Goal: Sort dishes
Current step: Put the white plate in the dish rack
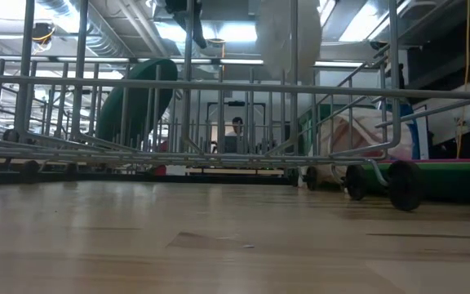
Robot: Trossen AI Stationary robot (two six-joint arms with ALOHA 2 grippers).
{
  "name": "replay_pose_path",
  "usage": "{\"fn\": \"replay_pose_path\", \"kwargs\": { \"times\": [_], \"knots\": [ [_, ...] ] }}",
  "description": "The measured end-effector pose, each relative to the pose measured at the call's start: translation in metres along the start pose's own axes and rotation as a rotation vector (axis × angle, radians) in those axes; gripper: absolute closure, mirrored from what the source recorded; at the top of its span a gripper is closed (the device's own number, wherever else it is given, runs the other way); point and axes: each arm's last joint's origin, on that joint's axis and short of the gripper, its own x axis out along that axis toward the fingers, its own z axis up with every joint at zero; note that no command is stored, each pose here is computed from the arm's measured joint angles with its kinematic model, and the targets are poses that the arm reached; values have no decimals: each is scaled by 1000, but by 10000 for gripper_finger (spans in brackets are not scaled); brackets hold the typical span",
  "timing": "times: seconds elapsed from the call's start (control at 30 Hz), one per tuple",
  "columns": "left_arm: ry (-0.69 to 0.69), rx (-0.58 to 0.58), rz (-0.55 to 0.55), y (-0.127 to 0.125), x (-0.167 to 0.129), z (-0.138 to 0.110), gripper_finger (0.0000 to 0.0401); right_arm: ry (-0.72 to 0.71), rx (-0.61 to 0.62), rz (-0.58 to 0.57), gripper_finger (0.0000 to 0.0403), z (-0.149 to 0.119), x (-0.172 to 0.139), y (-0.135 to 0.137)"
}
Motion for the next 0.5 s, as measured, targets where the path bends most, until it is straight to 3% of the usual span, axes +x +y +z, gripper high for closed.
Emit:
{"fn": "replay_pose_path", "kwargs": {
  "times": [0.13, 0.3, 0.5],
  "knots": [
    [17, 6, -6, -1, 0, -2, 284, 77, 44, 13, 388, -1, 44, -22],
    [30, 7, -10, -1, 0, -3, 284, 165, 117, 125, 388, -7, 90, -46],
    [38, 12, -13, -1, 0, -4, 284, 194, 219, 189, 389, -11, 117, -63]
  ]
}}
